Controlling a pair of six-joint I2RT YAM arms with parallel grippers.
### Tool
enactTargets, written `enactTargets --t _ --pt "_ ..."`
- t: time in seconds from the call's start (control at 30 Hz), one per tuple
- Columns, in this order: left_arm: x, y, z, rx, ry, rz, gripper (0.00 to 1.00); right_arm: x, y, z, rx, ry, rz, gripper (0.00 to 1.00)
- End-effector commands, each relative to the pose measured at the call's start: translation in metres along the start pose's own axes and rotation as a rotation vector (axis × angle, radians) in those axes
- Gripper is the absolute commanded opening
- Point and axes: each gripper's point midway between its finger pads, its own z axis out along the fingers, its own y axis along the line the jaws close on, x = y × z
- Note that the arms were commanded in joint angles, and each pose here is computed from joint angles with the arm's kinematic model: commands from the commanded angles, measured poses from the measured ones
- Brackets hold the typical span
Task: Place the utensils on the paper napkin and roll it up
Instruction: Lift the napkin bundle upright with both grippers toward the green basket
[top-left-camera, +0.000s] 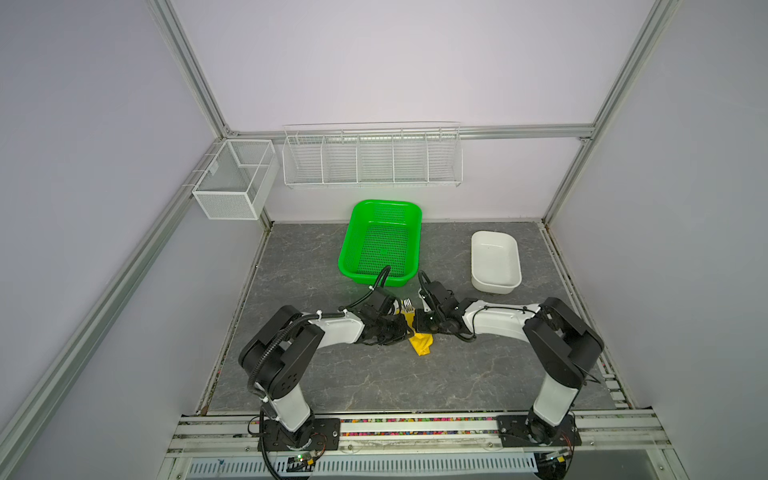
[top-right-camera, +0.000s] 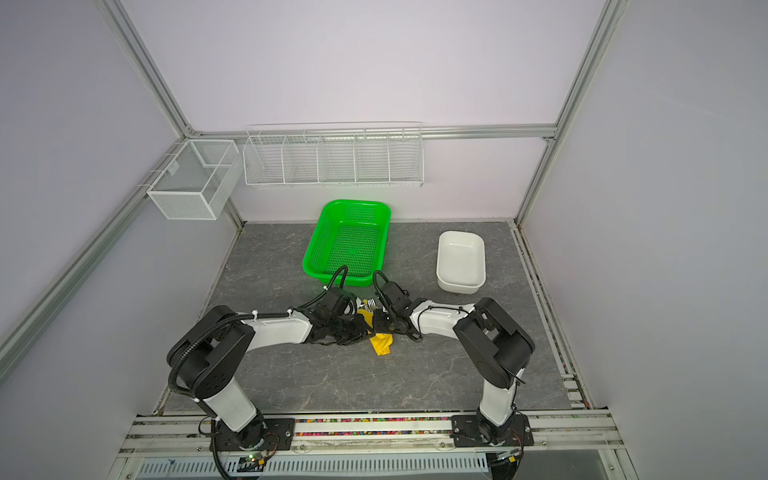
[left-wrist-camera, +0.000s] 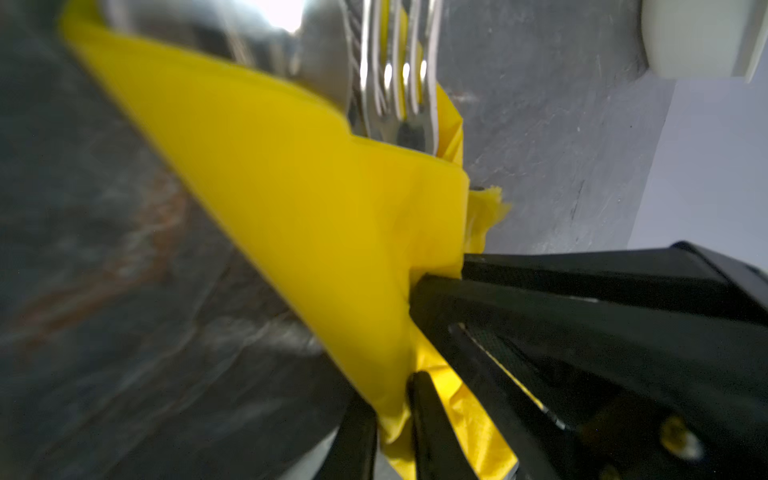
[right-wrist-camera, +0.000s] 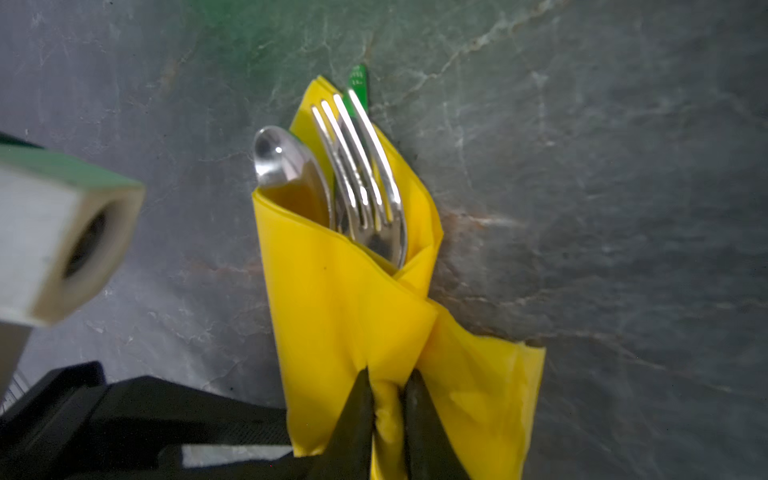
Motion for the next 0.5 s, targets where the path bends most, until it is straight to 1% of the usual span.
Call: enactTargets --t 0.0,0.07,0.13,0.17,0.2,0.3,0.47 --pt "0.012 0.040 -0.007 -0.141 -0.015 -0.061 0.22 0.031 -0.034 0.005 0.125 0.091 0.027 0.12" --pt "0.010 0.036 -0.015 -0.123 -0.042 -0.060 0.24 0.025 -0.026 0.002 0.084 0.067 0.038 0.09" --pt "0.009 0.033 -0.023 -0.114 -0.067 -0.055 0.28 0.017 -0.017 -0.002 0.014 0.029 0.059 0.09" --pt "0.008 0.031 -0.026 -0.112 -0.076 -0.056 0.29 0.010 -0.009 -0.005 -0.024 0.006 0.062 0.09" --pt "0.007 0.030 -0.029 -0.108 -0.086 -0.055 0.30 0.014 -0.012 -0.005 -0.046 -0.001 0.076 0.09" --pt "0.003 0.026 -0.038 -0.098 -0.112 -0.059 0.32 0.005 0.000 -0.010 -0.135 -0.045 0.088 0.08" --pt "-0.002 0.019 -0.046 -0.058 -0.135 -0.066 0.35 -0.005 0.009 -0.019 -0.202 -0.097 0.098 0.07"
